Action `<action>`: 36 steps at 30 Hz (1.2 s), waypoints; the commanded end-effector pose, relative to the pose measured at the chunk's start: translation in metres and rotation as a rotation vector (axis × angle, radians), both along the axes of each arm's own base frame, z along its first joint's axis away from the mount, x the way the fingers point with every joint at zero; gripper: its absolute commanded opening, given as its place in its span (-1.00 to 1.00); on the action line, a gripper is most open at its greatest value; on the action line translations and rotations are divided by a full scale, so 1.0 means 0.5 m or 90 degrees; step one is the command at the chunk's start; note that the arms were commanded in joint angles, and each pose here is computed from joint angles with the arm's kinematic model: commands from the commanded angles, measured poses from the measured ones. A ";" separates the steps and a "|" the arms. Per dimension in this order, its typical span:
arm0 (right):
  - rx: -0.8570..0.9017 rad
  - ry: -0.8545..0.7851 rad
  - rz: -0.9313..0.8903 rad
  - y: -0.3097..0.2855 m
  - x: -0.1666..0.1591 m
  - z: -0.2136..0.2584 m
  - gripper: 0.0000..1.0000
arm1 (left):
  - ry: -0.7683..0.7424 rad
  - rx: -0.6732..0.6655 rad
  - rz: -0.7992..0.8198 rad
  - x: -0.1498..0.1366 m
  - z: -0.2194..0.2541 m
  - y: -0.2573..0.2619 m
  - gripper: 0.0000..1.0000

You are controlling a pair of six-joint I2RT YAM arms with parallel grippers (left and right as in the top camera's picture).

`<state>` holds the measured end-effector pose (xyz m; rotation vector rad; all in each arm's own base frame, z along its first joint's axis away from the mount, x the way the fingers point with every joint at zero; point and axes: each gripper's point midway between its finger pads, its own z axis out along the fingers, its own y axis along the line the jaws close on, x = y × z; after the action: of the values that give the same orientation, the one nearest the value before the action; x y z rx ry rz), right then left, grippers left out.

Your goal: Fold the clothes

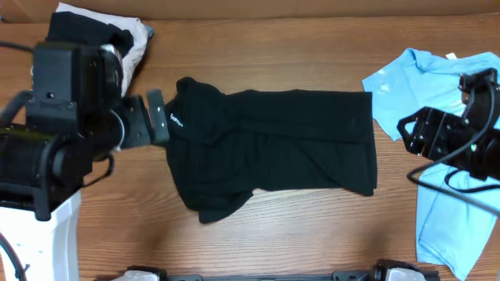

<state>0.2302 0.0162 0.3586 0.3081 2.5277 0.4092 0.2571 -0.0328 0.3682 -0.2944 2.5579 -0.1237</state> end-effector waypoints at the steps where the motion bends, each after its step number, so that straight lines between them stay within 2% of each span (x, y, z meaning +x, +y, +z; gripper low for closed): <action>1: -0.004 -0.012 -0.025 -0.007 -0.019 0.006 0.48 | 0.017 0.011 0.073 -0.041 -0.030 0.031 1.00; 10: 0.003 0.048 -0.029 -0.003 -0.051 -0.070 0.48 | 0.070 0.000 0.100 -0.080 -0.169 0.034 1.00; 17: 0.012 0.105 -0.030 -0.004 -0.048 -0.142 0.50 | 0.152 -0.062 0.049 -0.084 -0.299 -0.020 1.00; 26: 0.054 0.168 -0.042 0.004 -0.022 -0.269 0.55 | 0.202 -0.044 -0.022 -0.091 -0.489 -0.072 0.98; 36: 0.060 0.162 -0.043 0.004 -0.007 -0.293 0.58 | 0.262 -0.064 -0.051 -0.134 -0.594 -0.094 0.78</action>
<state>0.2258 0.0187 0.2105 0.4983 2.7587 0.4806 0.1984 -0.0749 0.0800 -0.2708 2.9409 -0.2084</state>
